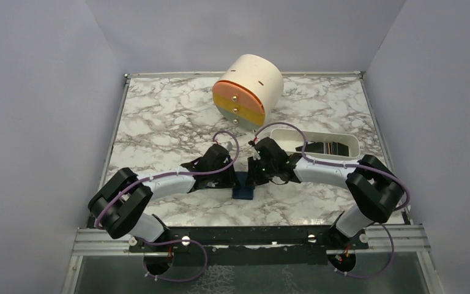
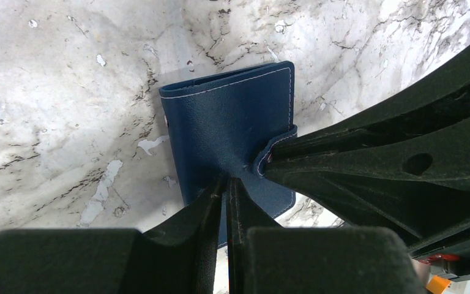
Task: Put the credit cards into the card holder
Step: Close the card holder at the center of the board.
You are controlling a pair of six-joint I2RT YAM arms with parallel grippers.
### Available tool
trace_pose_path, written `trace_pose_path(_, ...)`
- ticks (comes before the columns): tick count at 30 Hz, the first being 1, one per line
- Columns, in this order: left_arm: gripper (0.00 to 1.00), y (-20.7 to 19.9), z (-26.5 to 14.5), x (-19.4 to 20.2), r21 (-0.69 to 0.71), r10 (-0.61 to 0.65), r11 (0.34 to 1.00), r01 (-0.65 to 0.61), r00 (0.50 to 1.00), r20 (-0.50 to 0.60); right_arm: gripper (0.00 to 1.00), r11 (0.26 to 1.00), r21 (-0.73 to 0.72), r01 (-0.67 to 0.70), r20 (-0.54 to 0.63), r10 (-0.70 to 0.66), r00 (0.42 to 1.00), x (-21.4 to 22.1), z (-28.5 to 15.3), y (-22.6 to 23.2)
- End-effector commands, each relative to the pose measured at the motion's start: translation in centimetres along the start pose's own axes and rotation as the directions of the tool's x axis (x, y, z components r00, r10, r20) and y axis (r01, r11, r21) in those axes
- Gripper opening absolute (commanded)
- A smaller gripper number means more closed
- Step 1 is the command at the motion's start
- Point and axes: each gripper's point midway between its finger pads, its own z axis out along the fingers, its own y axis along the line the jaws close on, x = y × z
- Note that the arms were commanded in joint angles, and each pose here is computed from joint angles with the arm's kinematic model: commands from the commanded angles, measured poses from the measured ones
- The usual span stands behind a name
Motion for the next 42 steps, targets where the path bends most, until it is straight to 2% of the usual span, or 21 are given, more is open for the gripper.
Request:
trace_pose_path(1, 0.12, 1.6, 0.4, 1.7, -0.04, 0.007, 0.999, -0.009, 0.999, -0.044, 0.1, 0.993, 0.114, 0.006, -0.091, 0.004, 0.996, 2.4, 1.7, -2.6)
trace_pose_path(23, 0.12, 1.6, 0.6, 2.1, -0.02, -0.003, 1.0, 0.002, 0.999, -0.05, 0.09, 0.928, 0.357, 0.103, -0.286, 0.004, 0.958, 6.0, 2.7, -8.1)
trace_pose_path(31, 0.12, 1.4, 0.7, 2.1, -0.006, -0.008, 1.0, 0.008, 0.999, -0.048, 0.08, 0.915, 0.38, 0.139, -0.346, 0.001, 0.938, 7.0, 3.6, -8.5)
trace_pose_path(38, 0.12, 1.2, 0.1, 2.1, 0.013, -0.028, 0.999, 0.029, 0.999, -0.028, 0.07, 0.929, 0.351, 0.12, -0.309, -0.006, 0.951, 6.5, 3.8, -7.8)
trace_pose_path(42, 0.21, 1.0, -1.4, 0.2, -0.022, -0.004, 1.0, 0.005, 0.998, 0.057, 0.08, 0.952, 0.289, 0.101, -0.223, -0.036, 0.974, 4.0, 3.0, -5.5)
